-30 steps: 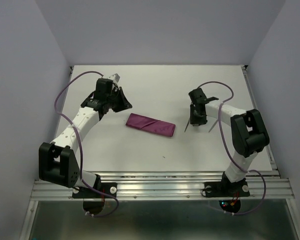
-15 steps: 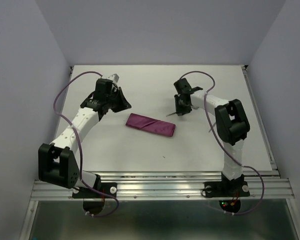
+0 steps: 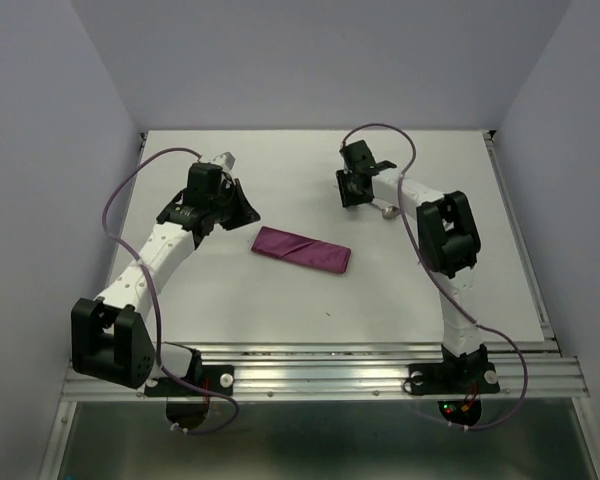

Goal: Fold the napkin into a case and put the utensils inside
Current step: Move the spoon to the center of the board, then pick up the spoon from the center of the board.

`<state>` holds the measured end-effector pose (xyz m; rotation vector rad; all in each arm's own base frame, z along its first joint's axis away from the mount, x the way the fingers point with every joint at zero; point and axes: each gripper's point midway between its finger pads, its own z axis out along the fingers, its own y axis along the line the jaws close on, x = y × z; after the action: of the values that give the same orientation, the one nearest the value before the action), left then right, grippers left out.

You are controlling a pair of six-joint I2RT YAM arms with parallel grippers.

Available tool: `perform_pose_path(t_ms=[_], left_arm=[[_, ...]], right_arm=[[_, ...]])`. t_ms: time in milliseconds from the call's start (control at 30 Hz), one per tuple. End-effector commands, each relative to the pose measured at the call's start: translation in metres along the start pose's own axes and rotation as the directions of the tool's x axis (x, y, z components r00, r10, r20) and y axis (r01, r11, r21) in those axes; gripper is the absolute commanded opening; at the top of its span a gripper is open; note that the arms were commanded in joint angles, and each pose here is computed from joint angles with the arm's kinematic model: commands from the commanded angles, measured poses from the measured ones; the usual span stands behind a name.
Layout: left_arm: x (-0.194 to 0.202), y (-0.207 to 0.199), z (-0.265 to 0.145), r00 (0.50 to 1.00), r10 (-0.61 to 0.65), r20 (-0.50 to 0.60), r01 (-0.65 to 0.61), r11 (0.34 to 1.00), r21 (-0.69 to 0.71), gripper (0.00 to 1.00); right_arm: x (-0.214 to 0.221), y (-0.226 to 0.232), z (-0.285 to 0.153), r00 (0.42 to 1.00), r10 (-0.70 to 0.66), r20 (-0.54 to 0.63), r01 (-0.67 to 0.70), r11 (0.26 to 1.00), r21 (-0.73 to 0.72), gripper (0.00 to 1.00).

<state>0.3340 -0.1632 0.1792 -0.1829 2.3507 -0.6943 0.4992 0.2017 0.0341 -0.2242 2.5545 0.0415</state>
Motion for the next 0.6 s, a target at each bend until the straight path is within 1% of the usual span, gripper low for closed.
perform_pose_path(t_ms=[0, 100, 200, 333, 467, 500, 533, 567], left_arm=[[-0.007, -0.007, -0.002, 1.0, 0.016, 0.026, -0.017, 0.999, 0.034, 0.0], [-0.006, -0.008, 0.007, 0.999, 0.036, -0.006, -0.036, 0.998, 0.043, 0.0], [-0.004, -0.002, 0.021, 0.998, 0.036, -0.043, -0.035, 0.999, 0.018, 0.0], [0.001, 0.007, 0.042, 0.997, 0.021, -0.077, -0.021, 1.0, -0.001, 0.0], [0.002, 0.015, 0.072, 0.993, -0.014, -0.119, 0.01, 1.0, -0.028, 0.0], [0.001, 0.015, 0.076, 0.992, -0.016, -0.124, 0.013, 1.0, -0.026, 0.0], [0.0, 0.016, 0.079, 0.992, -0.021, -0.122, 0.017, 0.999, -0.033, 0.0], [0.002, 0.02, 0.087, 0.99, -0.027, -0.137, 0.021, 0.999, -0.044, 0.0]], right_arm=[[-0.044, -0.028, -0.049, 0.974, -0.078, 0.212, 0.071, 0.997, 0.04, 0.46], [-0.049, -0.035, -0.043, 0.971, -0.127, 0.202, 0.117, 0.991, 0.06, 0.56], [-0.048, -0.044, -0.039, 0.972, -0.146, 0.183, 0.132, 0.987, 0.089, 0.59], [-0.05, -0.052, -0.044, 0.969, -0.158, 0.188, 0.14, 0.985, 0.104, 0.6], [-0.045, -0.071, -0.034, 0.975, -0.154, 0.16, 0.14, 0.985, 0.101, 0.59], [-0.042, -0.074, -0.032, 0.977, -0.154, 0.144, 0.142, 0.986, 0.092, 0.6], [-0.037, -0.069, -0.028, 0.978, -0.165, 0.125, 0.161, 0.986, 0.036, 0.6], [-0.03, -0.067, -0.025, 0.981, -0.17, 0.091, 0.169, 0.985, 0.017, 0.6]])
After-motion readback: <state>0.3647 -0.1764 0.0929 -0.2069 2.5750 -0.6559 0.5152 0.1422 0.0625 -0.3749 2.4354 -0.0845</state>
